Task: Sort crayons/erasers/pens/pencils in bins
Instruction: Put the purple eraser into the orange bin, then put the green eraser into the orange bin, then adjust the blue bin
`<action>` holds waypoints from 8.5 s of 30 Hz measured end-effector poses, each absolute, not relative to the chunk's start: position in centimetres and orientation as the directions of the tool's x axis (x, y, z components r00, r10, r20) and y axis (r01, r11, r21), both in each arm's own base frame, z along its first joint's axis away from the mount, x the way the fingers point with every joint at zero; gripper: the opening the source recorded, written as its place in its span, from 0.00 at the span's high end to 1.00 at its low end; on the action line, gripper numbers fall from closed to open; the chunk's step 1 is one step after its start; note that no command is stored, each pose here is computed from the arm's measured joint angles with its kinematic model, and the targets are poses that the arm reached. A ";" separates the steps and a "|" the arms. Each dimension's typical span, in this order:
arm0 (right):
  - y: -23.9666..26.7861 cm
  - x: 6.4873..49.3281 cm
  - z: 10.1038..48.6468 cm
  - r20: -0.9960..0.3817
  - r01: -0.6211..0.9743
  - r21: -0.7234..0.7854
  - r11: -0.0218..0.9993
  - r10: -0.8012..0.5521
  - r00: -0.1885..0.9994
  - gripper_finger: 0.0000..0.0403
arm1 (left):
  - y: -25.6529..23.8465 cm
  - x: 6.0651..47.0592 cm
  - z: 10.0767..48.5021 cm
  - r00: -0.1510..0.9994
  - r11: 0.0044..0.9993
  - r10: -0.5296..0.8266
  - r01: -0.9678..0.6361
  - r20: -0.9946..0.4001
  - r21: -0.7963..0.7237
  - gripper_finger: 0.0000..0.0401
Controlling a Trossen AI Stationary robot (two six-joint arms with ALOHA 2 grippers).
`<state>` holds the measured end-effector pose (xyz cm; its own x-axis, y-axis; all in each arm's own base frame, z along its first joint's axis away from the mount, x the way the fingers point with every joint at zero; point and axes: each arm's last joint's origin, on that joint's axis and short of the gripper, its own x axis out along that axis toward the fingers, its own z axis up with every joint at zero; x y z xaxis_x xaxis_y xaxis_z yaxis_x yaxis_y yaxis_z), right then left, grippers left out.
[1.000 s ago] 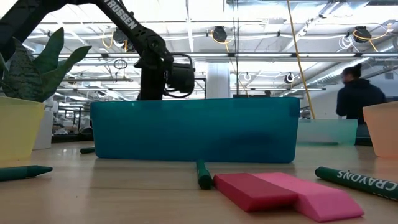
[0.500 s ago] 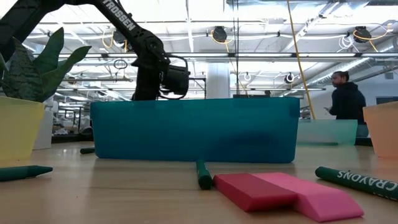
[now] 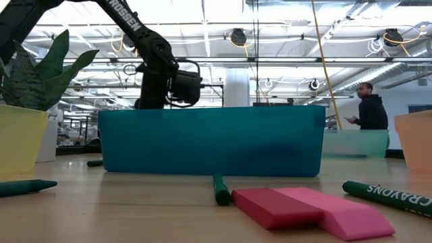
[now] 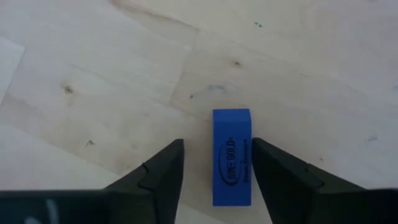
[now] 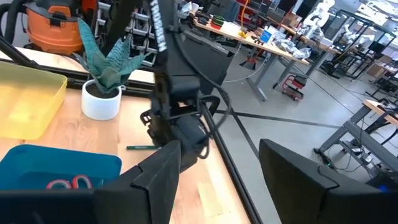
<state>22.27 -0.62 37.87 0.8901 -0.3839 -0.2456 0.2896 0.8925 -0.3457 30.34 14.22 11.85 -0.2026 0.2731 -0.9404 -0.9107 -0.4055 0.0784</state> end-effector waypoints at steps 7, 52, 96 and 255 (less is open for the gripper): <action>-0.8 22.3 37.9 -0.245 0.296 -0.345 0.891 -0.390 0.888 0.48 | 12.4 31.0 11.1 -0.184 -0.400 0.378 -0.916 -0.907 0.020 0.54; -2.2 29.3 34.0 -0.382 -0.128 -0.556 0.821 -0.116 0.917 0.48 | 13.2 29.1 30.3 0.873 0.421 -0.199 -0.335 -0.446 -0.843 0.82; -2.1 31.6 32.4 -0.335 -0.176 -0.562 0.808 -0.028 0.942 0.99 | 9.5 31.3 32.5 0.895 0.620 -0.372 0.043 -0.245 -0.783 0.65; 3.0 25.7 31.8 -0.248 0.167 -0.460 0.872 -0.307 0.919 0.73 | 13.8 33.1 25.6 0.851 0.693 -0.176 -0.249 -0.494 -0.676 0.91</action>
<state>25.73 3.04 31.78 0.9190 -0.3067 -0.2478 0.1670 0.8720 -0.4601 33.12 13.81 25.59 0.8514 -0.1761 -0.4940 -0.2489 0.6934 -0.6762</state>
